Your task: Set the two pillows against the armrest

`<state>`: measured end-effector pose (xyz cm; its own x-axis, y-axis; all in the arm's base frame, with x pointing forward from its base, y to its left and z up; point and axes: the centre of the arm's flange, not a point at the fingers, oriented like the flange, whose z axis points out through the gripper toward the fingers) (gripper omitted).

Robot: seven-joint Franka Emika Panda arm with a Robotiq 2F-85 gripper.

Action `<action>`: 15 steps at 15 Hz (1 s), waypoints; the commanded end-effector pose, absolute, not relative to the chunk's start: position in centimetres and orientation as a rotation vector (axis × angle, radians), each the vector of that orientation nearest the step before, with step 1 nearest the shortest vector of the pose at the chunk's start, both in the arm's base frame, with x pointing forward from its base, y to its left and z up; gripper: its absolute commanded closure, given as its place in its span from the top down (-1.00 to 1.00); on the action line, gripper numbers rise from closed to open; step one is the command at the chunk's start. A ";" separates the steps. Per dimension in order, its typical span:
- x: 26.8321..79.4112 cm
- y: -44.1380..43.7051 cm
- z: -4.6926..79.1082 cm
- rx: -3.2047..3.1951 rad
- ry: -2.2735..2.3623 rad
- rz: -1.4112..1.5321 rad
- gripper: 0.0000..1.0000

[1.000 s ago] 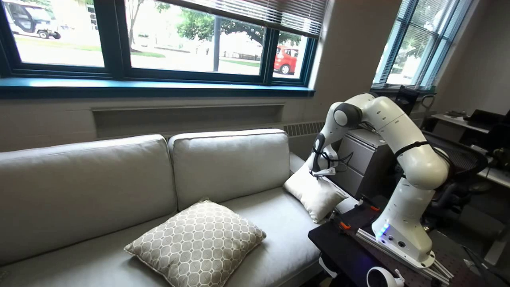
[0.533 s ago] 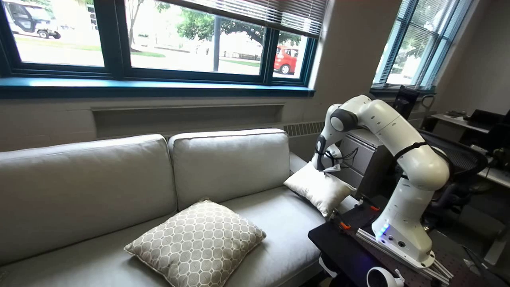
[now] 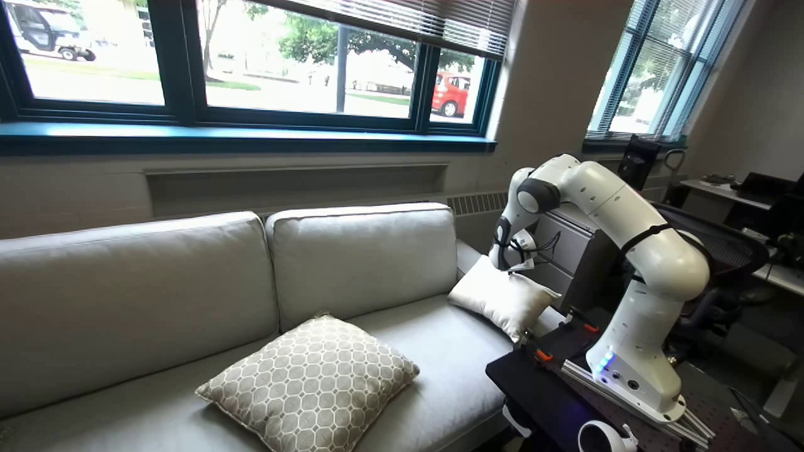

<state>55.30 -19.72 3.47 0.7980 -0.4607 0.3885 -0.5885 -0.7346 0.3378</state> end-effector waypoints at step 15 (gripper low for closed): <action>56.5 -17.0 6.7 2.513 -0.735 0.446 1.00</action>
